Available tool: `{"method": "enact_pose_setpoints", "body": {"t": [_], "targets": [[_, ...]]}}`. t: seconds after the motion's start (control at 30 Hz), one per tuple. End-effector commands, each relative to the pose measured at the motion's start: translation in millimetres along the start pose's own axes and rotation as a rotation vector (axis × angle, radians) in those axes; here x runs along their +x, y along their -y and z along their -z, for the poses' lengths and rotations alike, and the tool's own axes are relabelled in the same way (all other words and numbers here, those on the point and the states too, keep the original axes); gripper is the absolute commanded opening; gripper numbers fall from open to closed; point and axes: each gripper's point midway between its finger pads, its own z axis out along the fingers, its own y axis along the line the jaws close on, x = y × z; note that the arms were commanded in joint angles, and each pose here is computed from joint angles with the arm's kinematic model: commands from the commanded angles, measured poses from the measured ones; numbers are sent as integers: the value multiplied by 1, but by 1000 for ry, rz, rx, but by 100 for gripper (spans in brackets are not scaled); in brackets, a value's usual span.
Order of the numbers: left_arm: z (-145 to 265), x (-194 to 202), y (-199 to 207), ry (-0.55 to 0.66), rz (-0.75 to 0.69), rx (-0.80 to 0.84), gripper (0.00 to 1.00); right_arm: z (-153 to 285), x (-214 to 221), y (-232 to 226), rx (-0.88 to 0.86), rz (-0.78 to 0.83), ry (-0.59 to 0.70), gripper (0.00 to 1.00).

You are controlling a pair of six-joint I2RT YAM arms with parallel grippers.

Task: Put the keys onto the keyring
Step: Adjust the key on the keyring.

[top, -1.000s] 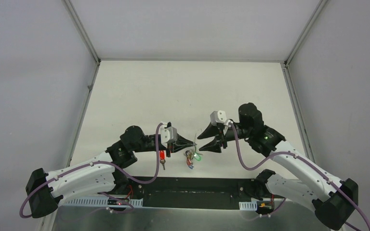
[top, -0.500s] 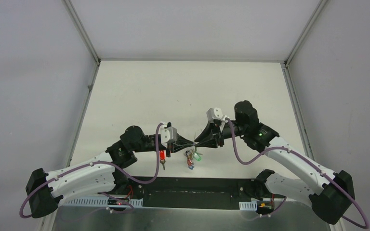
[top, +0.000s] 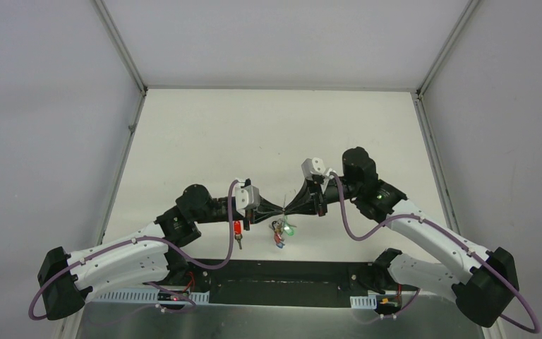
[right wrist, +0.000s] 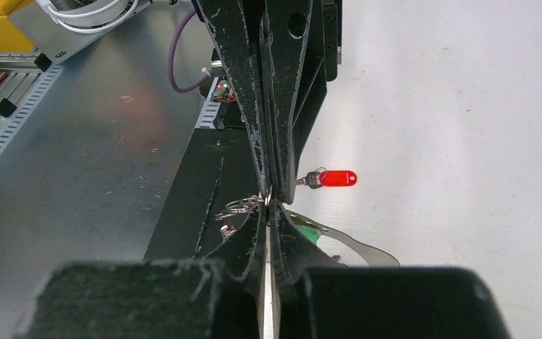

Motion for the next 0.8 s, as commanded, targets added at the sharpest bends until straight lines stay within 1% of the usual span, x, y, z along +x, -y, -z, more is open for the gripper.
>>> {"method": "enact_pose_setpoints", "body": {"t": [0.0,0.1,0.13,0.17,0.23,0.27,0.3,0.4,0.57,0.77], "targets": [[-2,-43,1,129,-57,4,0,-2,-8,0,-16,35,25,0],[0,-42,0,126,-55,-8,0,-2,-9,1,-11,31,24,0],[1,-42,-1,122,-53,-12,3,-2,-8,1,-8,25,19,0],[2,-41,-1,118,-51,-17,12,-2,-8,1,-5,18,14,0],[4,-39,-3,101,-47,-29,27,-1,-5,2,5,2,-5,0],[5,-38,-4,89,-46,-35,31,0,-3,2,13,-4,-16,0],[6,-36,-4,75,-45,-41,34,1,-3,3,19,-10,-29,0],[10,-31,-7,28,-52,-58,37,5,6,3,38,-44,-85,0],[11,-22,-9,-61,-57,-56,40,13,15,3,62,-82,-183,0],[-4,-3,-9,-157,-11,-12,40,23,23,5,97,-121,-289,0]]}}
